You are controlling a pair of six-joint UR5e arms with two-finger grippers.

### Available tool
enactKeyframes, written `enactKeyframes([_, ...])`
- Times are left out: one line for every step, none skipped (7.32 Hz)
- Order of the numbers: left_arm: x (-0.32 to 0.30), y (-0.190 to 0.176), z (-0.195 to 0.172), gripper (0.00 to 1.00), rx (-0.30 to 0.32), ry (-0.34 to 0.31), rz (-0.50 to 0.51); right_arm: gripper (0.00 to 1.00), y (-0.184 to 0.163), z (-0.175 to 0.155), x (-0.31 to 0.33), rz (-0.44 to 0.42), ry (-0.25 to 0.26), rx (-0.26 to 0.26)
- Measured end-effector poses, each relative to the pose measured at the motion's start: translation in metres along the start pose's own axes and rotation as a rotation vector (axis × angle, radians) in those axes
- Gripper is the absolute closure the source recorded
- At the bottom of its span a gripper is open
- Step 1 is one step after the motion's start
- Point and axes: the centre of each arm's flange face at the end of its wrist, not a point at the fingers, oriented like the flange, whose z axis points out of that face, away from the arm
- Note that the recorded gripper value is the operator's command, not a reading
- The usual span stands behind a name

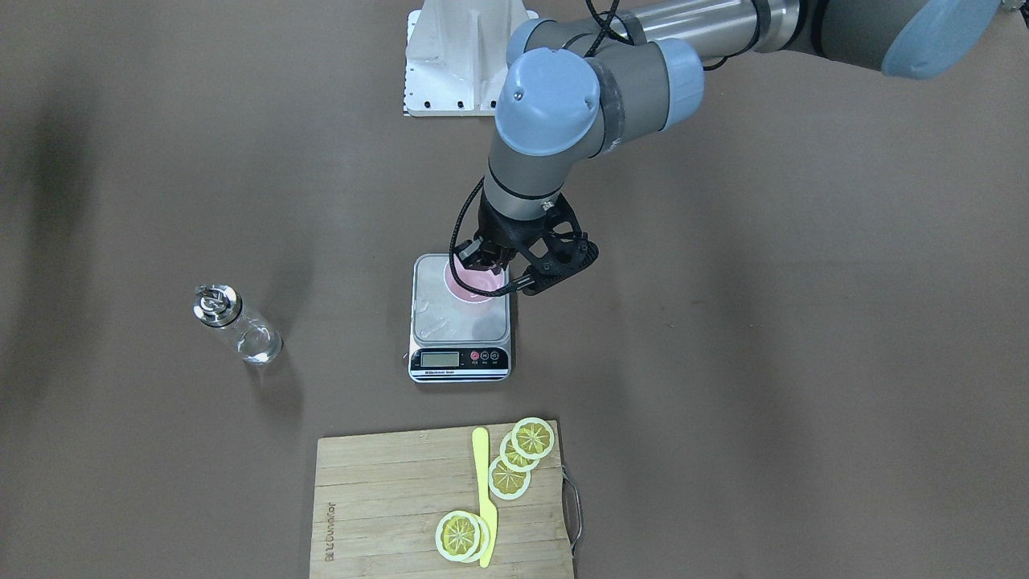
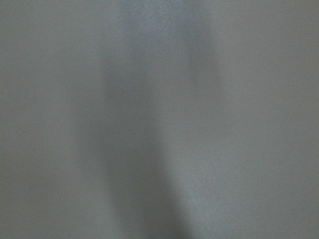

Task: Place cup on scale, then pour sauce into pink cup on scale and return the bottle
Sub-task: 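Lift the pink cup with the left gripper and carry it over the scale, then lower the pink cup onto the scale and open the left gripper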

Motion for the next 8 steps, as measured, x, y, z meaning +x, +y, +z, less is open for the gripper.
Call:
enactKeyframes([0.002, 0.007, 0.015, 1.00, -0.001, -0.009, 0.000, 0.00, 0.000, 0.000, 0.000, 0.000, 0.000, 0.000])
enactKeyframes([0.002, 0.014, 0.024, 1.00, -0.004, -0.016, 0.000, 0.00, 0.000, 0.000, 0.000, 0.000, 0.000, 0.000])
enactKeyframes([0.002, 0.017, 0.028, 1.00, -0.006, -0.017, 0.000, 0.00, 0.000, 0.000, 0.000, 0.000, 0.000, -0.001])
enactKeyframes([0.002, 0.018, 0.030, 1.00, -0.007, -0.018, 0.003, 0.00, 0.001, 0.000, 0.000, 0.000, 0.000, -0.001])
enactKeyframes([0.000, 0.018, 0.032, 1.00, -0.008, -0.018, 0.006, 0.00, 0.001, 0.000, 0.000, -0.001, 0.000, 0.000])
enactKeyframes([0.000, 0.018, 0.032, 1.00, -0.008, -0.016, 0.008, 0.00, 0.001, 0.000, 0.000, -0.001, 0.000, 0.000])
enactKeyframes([-0.001, 0.018, 0.033, 0.65, -0.009, -0.015, 0.010, 0.00, 0.001, 0.000, 0.000, -0.001, 0.000, 0.001])
enactKeyframes([-0.002, 0.018, 0.034, 0.21, -0.009, -0.014, 0.011, 0.00, 0.001, -0.001, -0.001, -0.001, 0.000, 0.001])
